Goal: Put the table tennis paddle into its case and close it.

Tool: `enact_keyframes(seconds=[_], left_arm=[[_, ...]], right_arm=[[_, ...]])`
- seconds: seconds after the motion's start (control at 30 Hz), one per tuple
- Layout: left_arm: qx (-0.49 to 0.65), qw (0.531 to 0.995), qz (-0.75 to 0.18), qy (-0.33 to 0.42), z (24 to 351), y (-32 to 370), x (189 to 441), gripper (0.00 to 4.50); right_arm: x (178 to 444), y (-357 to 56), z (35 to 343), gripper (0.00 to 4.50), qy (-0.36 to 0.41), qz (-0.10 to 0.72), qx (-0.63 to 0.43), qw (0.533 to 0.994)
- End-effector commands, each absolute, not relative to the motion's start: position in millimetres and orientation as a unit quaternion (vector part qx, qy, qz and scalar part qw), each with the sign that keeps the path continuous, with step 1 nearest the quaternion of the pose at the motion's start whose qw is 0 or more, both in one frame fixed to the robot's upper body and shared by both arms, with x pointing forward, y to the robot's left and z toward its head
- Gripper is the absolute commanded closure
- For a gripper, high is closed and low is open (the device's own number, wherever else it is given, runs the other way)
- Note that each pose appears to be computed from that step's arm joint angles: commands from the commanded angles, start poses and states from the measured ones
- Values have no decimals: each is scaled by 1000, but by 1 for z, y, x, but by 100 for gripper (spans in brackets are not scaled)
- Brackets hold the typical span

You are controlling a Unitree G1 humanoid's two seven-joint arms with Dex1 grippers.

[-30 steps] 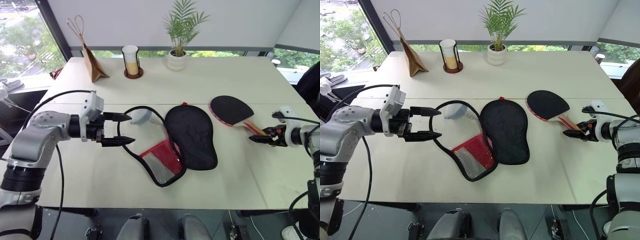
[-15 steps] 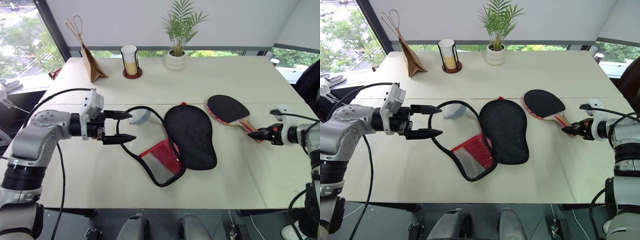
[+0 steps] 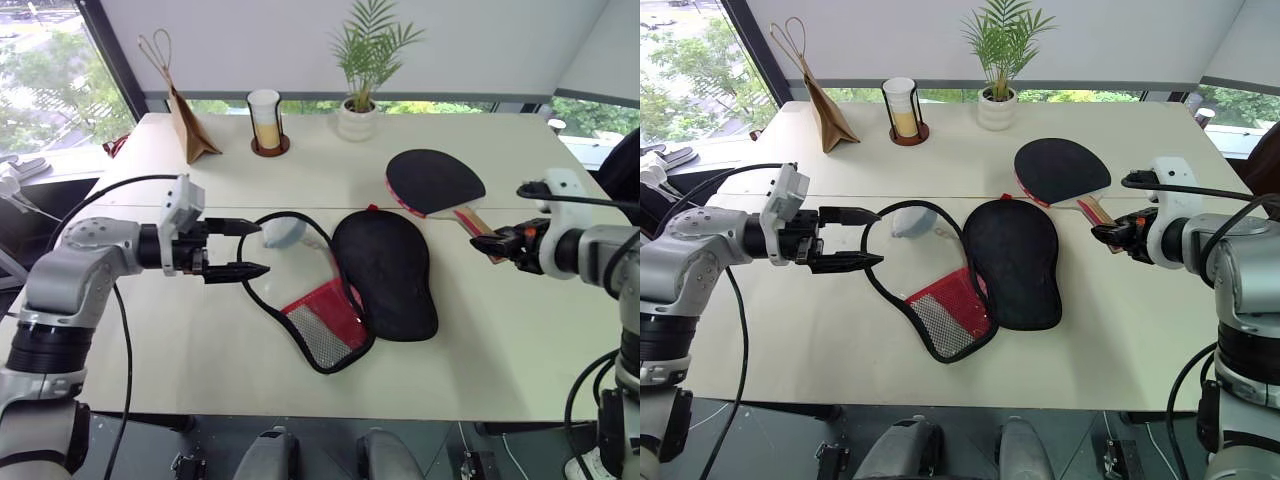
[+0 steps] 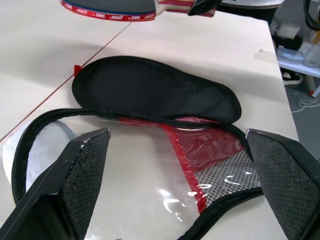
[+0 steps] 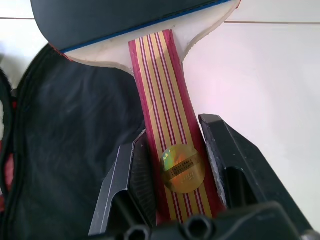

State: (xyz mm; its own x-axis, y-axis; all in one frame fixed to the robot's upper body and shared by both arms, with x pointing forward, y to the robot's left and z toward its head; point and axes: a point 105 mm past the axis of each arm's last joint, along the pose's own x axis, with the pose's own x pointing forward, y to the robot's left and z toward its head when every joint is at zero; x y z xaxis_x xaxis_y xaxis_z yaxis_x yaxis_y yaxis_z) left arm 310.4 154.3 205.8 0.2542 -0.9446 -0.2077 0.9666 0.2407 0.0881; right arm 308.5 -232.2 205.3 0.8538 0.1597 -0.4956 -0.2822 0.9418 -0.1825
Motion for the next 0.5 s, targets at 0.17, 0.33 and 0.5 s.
enact_keyframes(seconds=[0.17, 0.33, 0.5], left_arm=[[120, 776, -618, 38, 214, 151, 314, 0], [122, 774, -620, 40, 213, 150, 315, 0], [123, 772, -623, 44, 212, 150, 315, 0]], right_arm=[[300, -191, 185, 338, 206, 118, -135, 962], [299, -179, 169, 338, 209, 92, -107, 968], [302, -151, 156, 338, 211, 69, -33, 974]])
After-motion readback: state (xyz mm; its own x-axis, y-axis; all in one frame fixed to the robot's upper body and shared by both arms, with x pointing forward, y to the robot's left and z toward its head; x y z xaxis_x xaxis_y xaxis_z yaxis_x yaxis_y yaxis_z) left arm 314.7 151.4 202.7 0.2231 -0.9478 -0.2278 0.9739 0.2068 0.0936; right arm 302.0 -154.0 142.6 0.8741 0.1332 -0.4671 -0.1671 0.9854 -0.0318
